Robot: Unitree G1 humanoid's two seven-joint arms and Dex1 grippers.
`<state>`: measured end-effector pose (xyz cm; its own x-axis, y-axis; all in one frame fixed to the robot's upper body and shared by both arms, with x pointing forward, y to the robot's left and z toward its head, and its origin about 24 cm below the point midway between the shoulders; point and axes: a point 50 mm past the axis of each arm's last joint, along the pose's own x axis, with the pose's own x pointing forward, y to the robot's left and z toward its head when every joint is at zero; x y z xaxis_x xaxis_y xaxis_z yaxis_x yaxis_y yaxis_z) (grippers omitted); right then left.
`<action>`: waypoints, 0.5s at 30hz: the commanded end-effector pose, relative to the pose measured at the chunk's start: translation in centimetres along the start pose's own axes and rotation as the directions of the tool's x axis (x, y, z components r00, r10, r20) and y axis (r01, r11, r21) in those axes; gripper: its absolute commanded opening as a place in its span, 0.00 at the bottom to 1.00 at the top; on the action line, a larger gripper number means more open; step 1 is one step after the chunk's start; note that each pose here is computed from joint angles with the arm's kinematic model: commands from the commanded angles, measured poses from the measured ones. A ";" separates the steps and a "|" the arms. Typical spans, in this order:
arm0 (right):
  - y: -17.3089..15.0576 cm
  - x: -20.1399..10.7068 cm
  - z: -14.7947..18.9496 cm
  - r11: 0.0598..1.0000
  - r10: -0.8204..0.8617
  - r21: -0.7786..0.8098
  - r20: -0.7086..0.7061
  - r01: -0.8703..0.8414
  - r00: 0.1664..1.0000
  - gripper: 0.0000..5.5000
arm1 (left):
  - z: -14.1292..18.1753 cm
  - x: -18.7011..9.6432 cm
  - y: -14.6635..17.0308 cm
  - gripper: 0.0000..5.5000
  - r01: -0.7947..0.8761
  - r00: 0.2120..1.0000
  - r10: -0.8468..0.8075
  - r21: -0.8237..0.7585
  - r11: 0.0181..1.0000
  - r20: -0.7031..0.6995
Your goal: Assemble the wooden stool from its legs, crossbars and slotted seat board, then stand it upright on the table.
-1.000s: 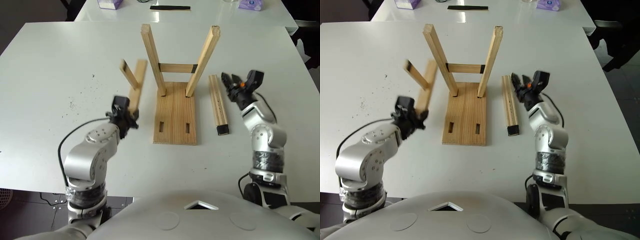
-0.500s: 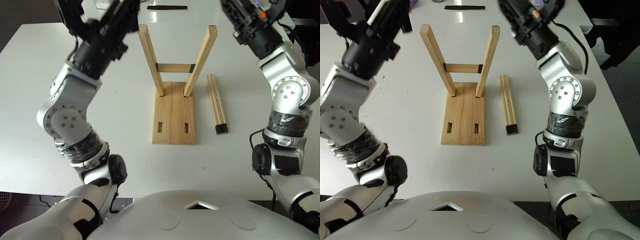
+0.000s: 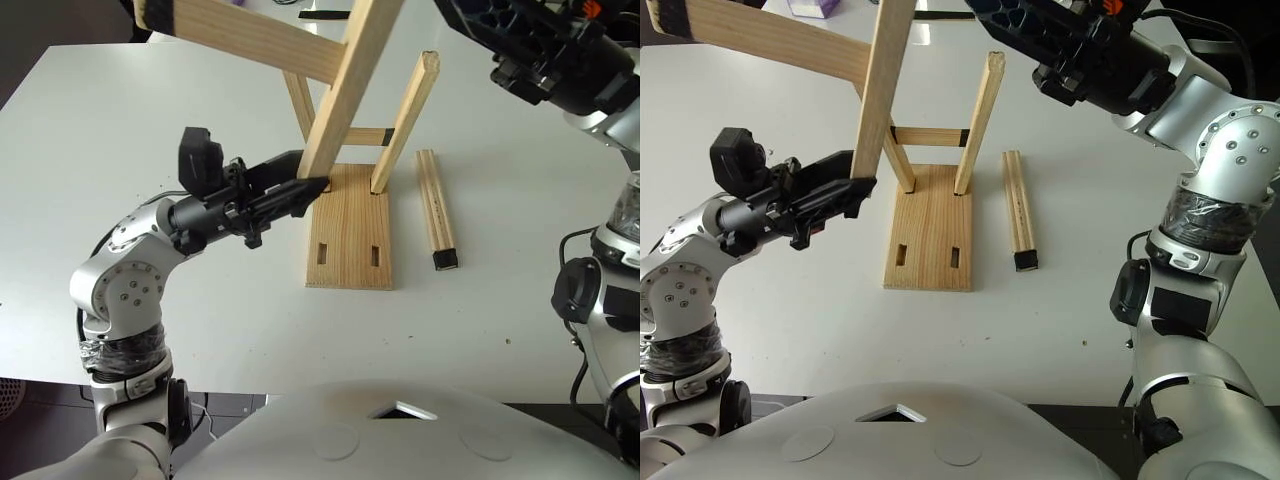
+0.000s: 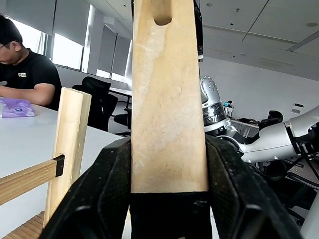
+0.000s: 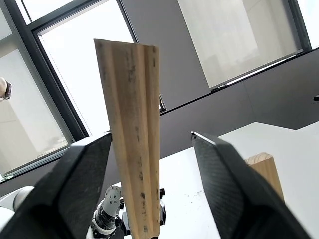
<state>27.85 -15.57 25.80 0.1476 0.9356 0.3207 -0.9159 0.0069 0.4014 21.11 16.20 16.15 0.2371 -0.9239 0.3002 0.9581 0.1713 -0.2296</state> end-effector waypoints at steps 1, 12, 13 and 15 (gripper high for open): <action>0.3 0.6 0.0 0.999 0.026 0.027 -0.020 -0.025 0.999 0.65 | -0.1 0.2 -0.2 0.37 0.042 0.998 -0.041 0.022 0.999 -0.037; 1.3 0.7 0.1 0.997 0.070 0.027 -0.046 -0.068 0.997 0.65 | -0.9 -0.2 0.0 0.37 0.055 0.996 -0.055 -0.001 0.998 -0.072; 1.4 0.8 0.2 0.997 0.079 0.026 -0.045 -0.078 0.996 0.65 | -1.0 -0.2 0.0 0.37 0.058 0.995 -0.058 -0.002 0.998 -0.075; 1.7 0.9 0.2 0.995 0.096 0.021 -0.053 -0.095 0.994 0.65 | -1.1 -0.2 0.1 0.37 0.064 0.995 -0.064 -0.003 0.998 -0.081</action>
<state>26.96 -14.92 26.11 0.0753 0.9449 0.3186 -0.9046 -0.0698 0.4206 20.99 16.06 15.19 0.1740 -0.9510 0.2555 0.9684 0.1181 -0.2198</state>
